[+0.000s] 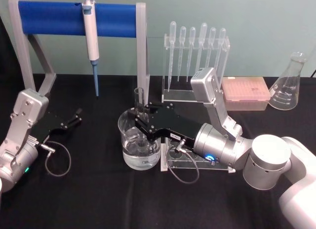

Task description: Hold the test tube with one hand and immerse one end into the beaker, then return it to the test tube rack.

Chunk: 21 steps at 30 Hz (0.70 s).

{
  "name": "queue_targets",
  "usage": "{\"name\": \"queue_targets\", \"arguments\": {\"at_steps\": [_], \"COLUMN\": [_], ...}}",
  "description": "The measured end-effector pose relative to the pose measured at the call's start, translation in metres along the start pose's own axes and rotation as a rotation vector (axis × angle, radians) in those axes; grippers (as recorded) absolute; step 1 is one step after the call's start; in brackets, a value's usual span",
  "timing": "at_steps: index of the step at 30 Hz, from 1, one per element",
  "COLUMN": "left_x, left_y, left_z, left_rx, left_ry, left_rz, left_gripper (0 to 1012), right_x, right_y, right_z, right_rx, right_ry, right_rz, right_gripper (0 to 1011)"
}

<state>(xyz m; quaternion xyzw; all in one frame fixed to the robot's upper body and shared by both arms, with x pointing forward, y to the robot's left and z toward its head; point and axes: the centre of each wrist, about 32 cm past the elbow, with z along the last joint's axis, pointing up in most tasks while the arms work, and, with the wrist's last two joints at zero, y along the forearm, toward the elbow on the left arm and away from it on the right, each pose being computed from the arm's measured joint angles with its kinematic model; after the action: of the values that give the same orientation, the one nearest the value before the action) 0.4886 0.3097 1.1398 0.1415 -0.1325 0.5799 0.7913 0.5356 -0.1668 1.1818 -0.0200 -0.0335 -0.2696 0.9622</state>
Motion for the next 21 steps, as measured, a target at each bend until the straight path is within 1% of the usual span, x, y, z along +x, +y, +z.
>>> {"name": "queue_targets", "arguments": {"at_steps": [21], "left_x": [0.0000], "left_y": [0.0000], "left_z": [0.0000], "left_rx": [0.000], "left_ry": [0.000], "left_rz": [0.000], "left_gripper": [1000], "right_x": [0.0000], "right_y": [0.0000], "right_z": [0.0000], "right_rx": [0.000], "right_ry": [0.000], "right_rz": [0.000], "right_gripper": [225]}}
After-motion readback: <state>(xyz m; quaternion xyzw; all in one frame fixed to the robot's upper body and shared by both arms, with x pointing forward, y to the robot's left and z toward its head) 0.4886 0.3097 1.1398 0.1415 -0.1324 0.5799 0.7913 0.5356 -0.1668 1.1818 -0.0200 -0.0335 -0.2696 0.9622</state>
